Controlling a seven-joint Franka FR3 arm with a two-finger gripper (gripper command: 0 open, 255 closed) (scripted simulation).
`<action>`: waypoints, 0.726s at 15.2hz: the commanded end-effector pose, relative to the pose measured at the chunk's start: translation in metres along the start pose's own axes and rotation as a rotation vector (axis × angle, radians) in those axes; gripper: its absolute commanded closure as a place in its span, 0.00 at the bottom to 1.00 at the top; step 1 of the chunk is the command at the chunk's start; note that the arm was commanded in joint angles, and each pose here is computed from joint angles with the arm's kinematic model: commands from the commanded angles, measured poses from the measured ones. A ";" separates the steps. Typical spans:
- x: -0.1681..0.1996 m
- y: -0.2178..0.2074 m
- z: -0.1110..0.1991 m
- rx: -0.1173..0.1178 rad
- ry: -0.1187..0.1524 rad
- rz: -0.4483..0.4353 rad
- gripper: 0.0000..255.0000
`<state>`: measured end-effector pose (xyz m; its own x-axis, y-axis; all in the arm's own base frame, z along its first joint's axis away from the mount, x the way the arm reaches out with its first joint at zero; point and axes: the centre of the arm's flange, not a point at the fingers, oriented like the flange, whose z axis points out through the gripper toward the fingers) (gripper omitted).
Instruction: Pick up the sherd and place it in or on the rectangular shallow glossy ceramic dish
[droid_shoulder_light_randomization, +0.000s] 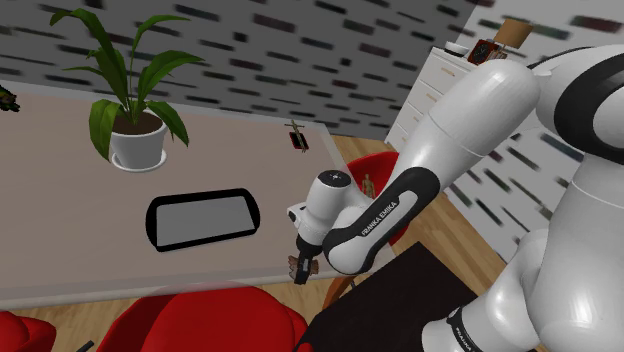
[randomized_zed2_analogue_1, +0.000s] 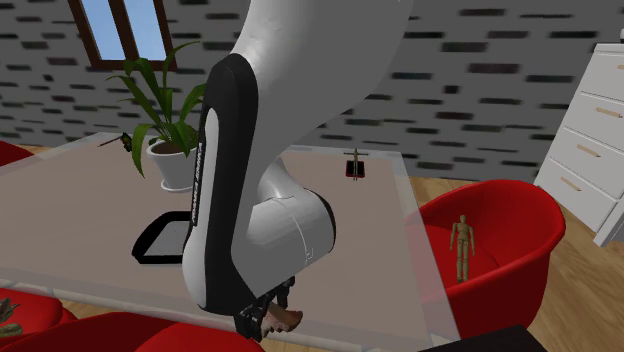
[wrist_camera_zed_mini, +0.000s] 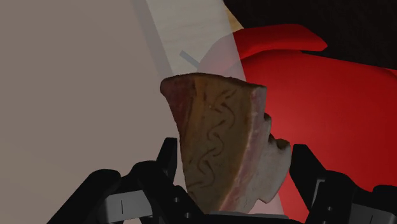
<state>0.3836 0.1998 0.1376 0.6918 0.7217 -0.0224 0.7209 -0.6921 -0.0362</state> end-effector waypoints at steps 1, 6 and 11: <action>0.000 0.000 0.000 0.000 0.000 0.000 1.00; 0.000 0.000 0.000 0.000 0.000 0.000 1.00; 0.000 -0.001 -0.010 0.000 0.000 0.000 1.00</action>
<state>0.3821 0.1996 0.1431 0.6917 0.7219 -0.0227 0.7210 -0.6920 -0.0364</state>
